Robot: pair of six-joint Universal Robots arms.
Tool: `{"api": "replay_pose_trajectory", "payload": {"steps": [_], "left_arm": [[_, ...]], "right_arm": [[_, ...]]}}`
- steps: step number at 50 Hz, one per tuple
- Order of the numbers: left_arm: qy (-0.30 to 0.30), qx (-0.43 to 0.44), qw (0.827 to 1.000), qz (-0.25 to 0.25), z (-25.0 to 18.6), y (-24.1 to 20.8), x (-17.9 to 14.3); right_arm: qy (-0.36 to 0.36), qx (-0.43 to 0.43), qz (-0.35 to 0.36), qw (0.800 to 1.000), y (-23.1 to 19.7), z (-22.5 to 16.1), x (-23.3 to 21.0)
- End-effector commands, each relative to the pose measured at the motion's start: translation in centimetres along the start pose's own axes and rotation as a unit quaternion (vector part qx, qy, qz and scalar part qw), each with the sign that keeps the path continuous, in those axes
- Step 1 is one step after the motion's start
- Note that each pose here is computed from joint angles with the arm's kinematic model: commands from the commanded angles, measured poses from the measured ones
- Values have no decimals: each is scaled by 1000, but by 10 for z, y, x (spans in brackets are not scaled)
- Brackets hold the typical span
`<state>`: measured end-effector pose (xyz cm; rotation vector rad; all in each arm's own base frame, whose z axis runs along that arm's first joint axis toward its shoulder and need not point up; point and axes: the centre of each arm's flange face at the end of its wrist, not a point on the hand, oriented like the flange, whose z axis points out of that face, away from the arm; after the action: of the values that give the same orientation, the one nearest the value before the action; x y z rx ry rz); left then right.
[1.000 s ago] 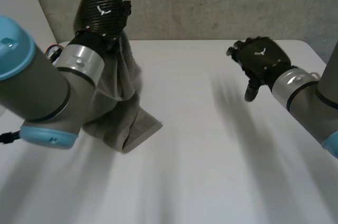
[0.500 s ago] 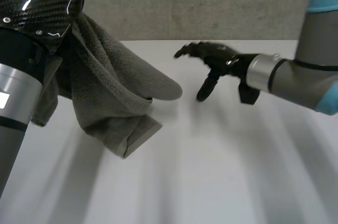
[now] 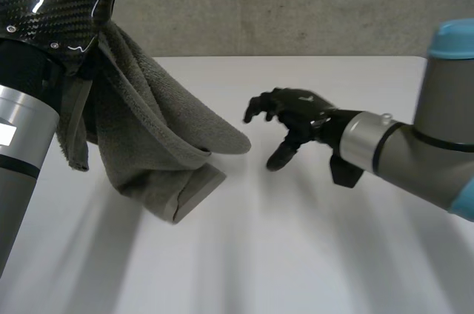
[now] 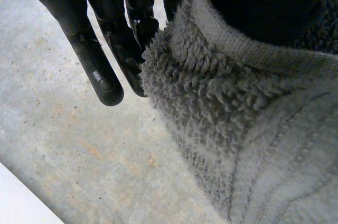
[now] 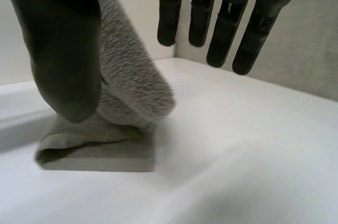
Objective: Fold the laundry
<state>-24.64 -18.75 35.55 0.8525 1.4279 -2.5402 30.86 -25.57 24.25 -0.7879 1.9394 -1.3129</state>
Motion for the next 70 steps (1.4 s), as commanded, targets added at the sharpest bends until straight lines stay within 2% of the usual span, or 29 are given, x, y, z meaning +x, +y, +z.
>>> {"api": "replay_pose_trajectory", "payload": {"steps": [1,10,14,23,31,42,47,54,56,62,64,65,67,70], "left_arm": [[-5,0,1000,2,3,1,-3],[-6,0,1000,1,2,0,-3],[-6,1,1000,0,1,-2,-3],[-6,0,1000,0,-3,-3,-3],[-5,-6,1000,0,-4,0,-3],[-4,-3,1000,-1,-4,-1,-2],[-6,-3,1000,-1,-4,-1,-3],[-9,-1,1000,1,-2,-1,-4],[-9,-1,1000,1,-2,-1,-4],[-13,1,1000,-1,0,-1,-5],[-13,1,1000,-2,1,-1,-5],[-13,2,1000,-3,2,-1,-5],[-16,4,1000,-4,3,-2,-6],[-27,15,999,-9,7,-7,-10]], "right_arm": [[22,-5,9,1000,1,-21,4],[-57,-63,32,996,23,-30,-23],[-69,-52,13,996,29,-15,-32],[-41,-8,3,999,32,33,-37],[-68,7,6,998,32,56,-56],[-90,3,20,996,44,76,-70],[-102,-23,59,993,66,88,-76],[-100,-35,64,992,80,94,-77],[-99,-30,61,993,77,95,-76],[-34,19,59,997,44,88,-63],[-6,56,82,995,13,73,-44],[-6,56,82,995,13,73,-44],[18,111,107,988,-24,50,-20],[22,150,109,982,-46,35,-14]]}}
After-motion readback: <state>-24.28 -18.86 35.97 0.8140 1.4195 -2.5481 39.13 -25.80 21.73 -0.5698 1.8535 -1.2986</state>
